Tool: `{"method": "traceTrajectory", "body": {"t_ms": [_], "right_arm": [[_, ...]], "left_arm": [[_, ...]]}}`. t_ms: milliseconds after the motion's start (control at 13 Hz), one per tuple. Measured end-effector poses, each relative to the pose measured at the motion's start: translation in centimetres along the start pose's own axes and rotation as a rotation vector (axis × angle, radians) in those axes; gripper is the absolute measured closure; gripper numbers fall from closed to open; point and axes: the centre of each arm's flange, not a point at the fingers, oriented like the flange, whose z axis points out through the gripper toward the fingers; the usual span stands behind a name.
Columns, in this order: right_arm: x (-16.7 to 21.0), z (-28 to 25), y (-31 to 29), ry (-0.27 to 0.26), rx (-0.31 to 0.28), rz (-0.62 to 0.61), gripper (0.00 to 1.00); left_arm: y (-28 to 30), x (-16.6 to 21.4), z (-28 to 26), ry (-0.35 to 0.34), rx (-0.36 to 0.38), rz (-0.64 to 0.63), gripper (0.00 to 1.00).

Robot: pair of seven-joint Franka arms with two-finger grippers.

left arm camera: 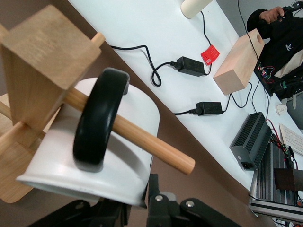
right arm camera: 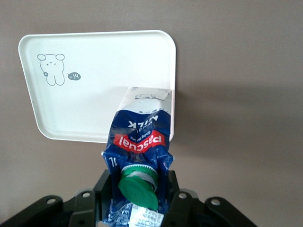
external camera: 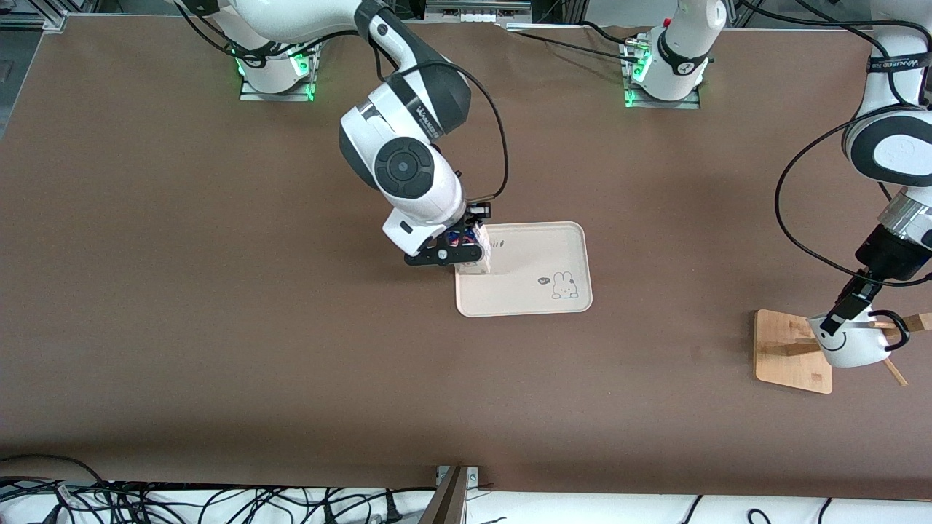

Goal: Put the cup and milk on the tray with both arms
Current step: 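Lower the carton onto the tray while the left gripper grasps the mug handle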

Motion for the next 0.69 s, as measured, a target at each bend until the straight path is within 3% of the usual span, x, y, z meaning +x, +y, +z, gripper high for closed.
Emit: {"method": "traceTrajectory", "body": {"t_ms": [77,154,692], "right_arm": [[0.0,0.5,-0.2,0.002,0.001,-0.002,0.49],[0.1,0.9,-0.4,0.003,0.001,-0.004,0.49],[0.4,2.8,-1.1,0.019,-0.002,-0.012,0.49]], "left_arm": [[0.2,-0.1,0.0,-0.001,-0.002,0.002,0.83],[0.4,0.0,0.0,0.001,-0.005,0.006,0.90],[2.2,-0.2,-0.3,-0.003,-0.014,0.063,0.91]]}}
